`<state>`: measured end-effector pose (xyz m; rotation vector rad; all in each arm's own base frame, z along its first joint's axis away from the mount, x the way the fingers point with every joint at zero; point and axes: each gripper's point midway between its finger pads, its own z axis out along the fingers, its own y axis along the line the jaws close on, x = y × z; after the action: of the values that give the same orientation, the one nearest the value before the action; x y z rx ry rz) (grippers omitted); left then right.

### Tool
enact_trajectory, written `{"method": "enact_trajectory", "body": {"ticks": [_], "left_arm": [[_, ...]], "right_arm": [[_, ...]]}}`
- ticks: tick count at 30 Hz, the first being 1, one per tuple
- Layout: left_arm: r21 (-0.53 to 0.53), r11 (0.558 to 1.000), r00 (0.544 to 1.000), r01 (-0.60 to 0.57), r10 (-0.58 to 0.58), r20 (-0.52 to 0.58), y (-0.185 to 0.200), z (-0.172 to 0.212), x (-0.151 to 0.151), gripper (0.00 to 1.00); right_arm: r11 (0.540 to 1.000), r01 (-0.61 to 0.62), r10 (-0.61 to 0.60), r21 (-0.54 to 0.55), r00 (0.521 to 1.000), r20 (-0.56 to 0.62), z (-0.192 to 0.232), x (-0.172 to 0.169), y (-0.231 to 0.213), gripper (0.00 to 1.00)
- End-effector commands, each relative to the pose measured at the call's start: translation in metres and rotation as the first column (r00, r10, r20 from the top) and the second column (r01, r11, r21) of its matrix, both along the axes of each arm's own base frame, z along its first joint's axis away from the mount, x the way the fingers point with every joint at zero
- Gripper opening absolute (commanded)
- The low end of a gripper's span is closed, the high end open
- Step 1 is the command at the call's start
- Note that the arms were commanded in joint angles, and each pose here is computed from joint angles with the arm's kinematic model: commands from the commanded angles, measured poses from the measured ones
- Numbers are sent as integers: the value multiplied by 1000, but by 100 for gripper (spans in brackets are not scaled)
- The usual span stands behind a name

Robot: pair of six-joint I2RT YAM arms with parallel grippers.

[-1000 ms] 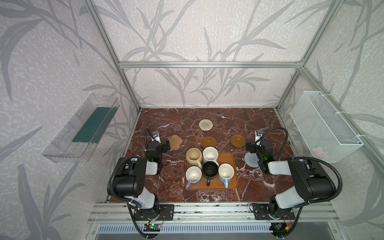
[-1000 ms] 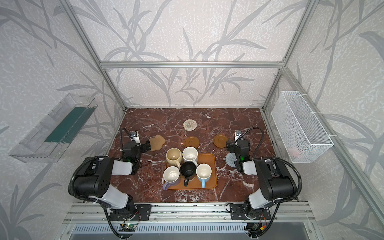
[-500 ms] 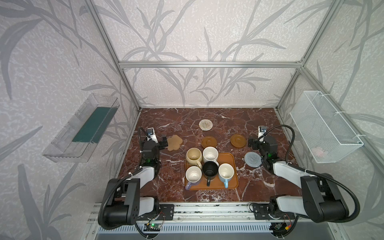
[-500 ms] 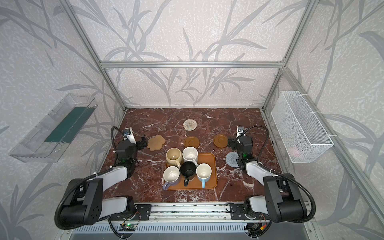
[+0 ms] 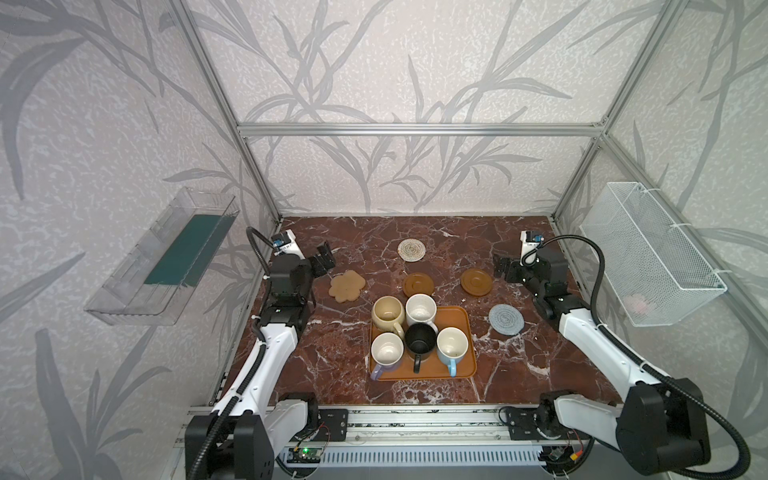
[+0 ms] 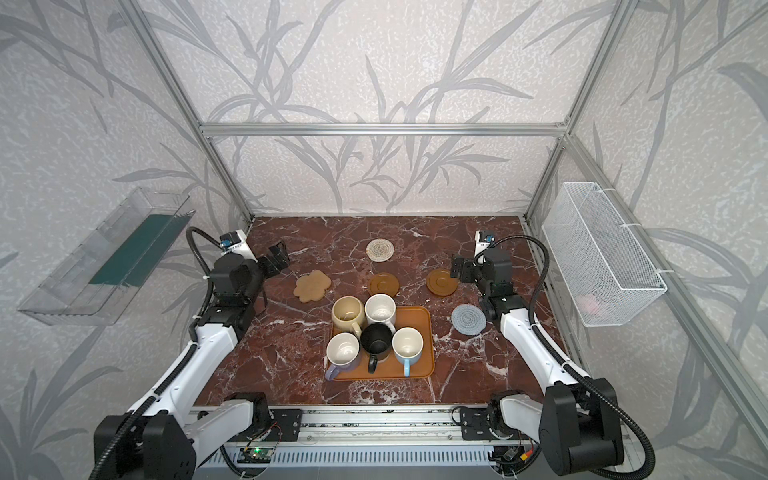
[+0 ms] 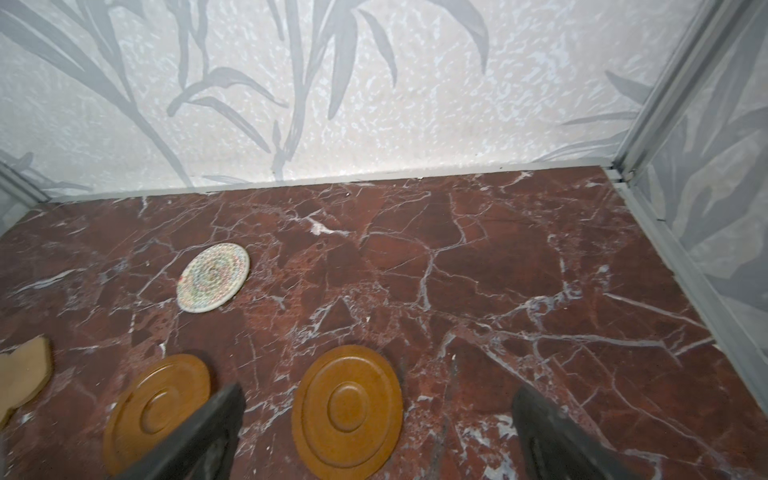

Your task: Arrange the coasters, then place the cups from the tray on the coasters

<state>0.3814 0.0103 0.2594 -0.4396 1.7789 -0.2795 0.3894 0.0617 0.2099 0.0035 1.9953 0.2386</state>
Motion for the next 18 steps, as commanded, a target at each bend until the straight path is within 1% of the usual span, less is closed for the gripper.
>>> {"method": "enact_trajectory", "body": {"ticks": [1, 4, 6, 9, 12, 13, 15, 18], "left_arm": [[-167, 986, 977, 3, -38, -208, -14, -30, -10, 99], [-208, 978, 941, -30, -42, -335, -16, -44, -13, 99], [-223, 974, 901, -32, -69, -429, -22, -58, -14, 99], [-252, 968, 836, -23, -119, -536, -32, -81, -16, 99], [-225, 973, 779, -41, -110, -617, -34, -105, -20, 99], [-221, 974, 765, -38, -114, -633, -35, -111, -21, 98], [-199, 979, 721, -46, -106, -684, -36, -127, -23, 97], [-199, 979, 667, -50, -115, -736, -44, -147, -24, 94]], "right_arm": [[994, -95, 97, 45, 994, -53, 6, -6, 24, 99], [989, -149, 150, 23, 985, -80, 7, -5, 41, 99], [984, -178, 179, 20, 979, -101, 9, -4, 50, 100], [976, -217, 219, 36, 970, -108, 12, -1, 64, 100], [966, -254, 258, 49, 959, -114, 12, 3, 78, 100], [964, -262, 266, 49, 957, -119, 11, 5, 82, 100], [958, -281, 285, 47, 949, -136, 7, 8, 91, 100], [949, -312, 315, 49, 936, -158, -1, 11, 102, 100]]}}
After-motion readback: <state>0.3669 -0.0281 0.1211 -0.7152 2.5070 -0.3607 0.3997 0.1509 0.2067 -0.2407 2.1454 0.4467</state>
